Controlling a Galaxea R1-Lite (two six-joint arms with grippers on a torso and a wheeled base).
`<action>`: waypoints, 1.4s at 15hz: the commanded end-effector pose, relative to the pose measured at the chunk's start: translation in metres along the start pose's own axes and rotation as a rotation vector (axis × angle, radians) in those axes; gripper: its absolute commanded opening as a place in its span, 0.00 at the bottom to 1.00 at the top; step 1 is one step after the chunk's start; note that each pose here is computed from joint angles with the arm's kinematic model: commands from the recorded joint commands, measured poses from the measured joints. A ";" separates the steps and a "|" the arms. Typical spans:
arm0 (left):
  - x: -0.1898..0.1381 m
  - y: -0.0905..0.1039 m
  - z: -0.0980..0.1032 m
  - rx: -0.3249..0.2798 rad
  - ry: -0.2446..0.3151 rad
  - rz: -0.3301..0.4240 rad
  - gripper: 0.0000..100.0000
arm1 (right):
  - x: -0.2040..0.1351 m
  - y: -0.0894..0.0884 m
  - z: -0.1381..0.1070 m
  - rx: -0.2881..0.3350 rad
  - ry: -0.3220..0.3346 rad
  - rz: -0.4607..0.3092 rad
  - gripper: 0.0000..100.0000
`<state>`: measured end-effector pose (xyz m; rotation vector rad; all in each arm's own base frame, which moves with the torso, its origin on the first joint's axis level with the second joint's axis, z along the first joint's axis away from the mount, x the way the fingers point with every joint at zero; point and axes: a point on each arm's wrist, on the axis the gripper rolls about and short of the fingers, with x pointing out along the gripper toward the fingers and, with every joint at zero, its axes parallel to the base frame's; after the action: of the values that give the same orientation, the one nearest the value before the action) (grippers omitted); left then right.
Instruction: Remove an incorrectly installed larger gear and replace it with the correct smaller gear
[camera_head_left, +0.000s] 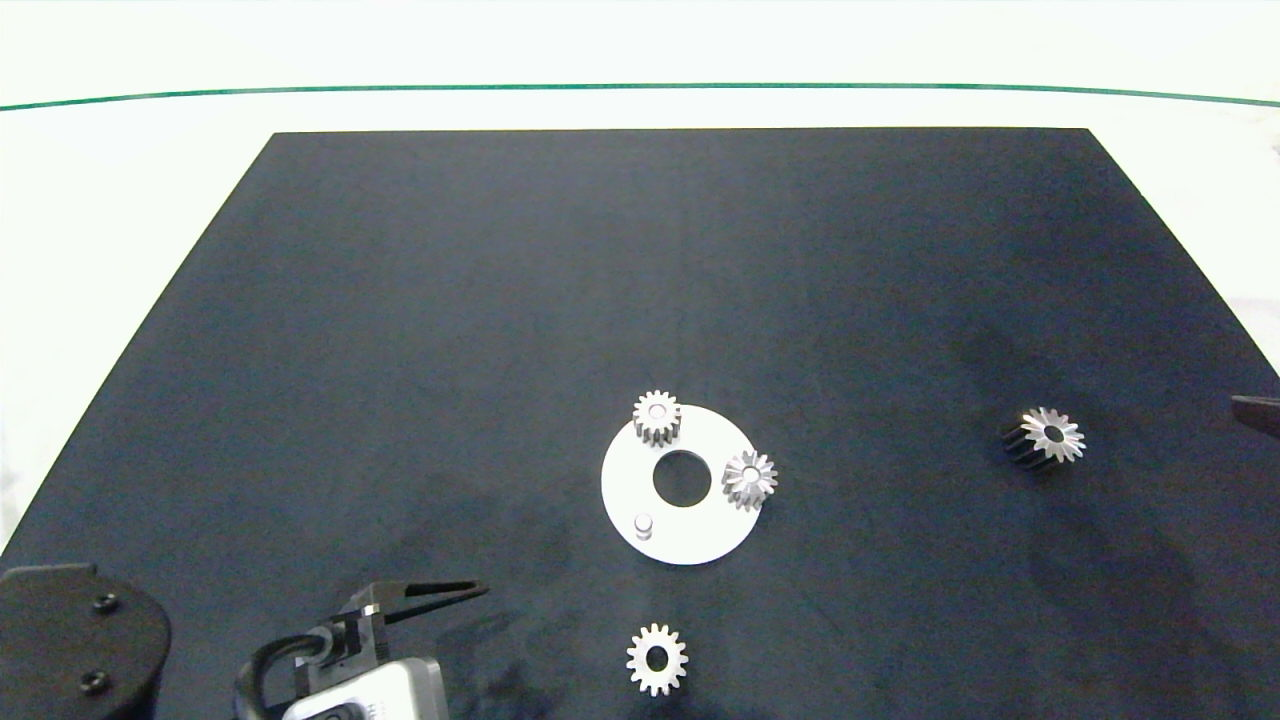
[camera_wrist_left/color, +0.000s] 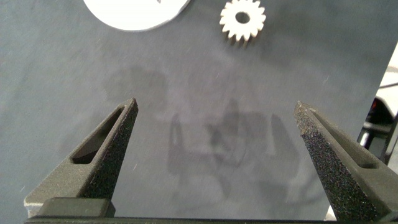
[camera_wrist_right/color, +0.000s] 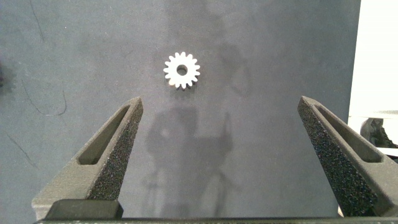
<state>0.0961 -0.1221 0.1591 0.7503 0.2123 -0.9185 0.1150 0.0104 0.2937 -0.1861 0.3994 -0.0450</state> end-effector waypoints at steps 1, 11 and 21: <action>0.022 -0.013 0.008 -0.021 0.014 -0.034 1.00 | 0.001 0.000 0.000 -0.003 0.004 0.000 1.00; 0.073 -0.035 0.017 -0.029 0.030 0.012 1.00 | -0.002 0.000 -0.001 0.000 -0.001 0.009 1.00; 0.094 -0.037 0.030 -0.081 0.027 0.005 1.00 | 0.000 -0.006 -0.001 0.024 0.004 0.001 1.00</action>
<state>0.1190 -0.2148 0.1197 0.6847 0.2695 -0.8915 0.1143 0.0052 0.2941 -0.1626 0.3981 -0.0389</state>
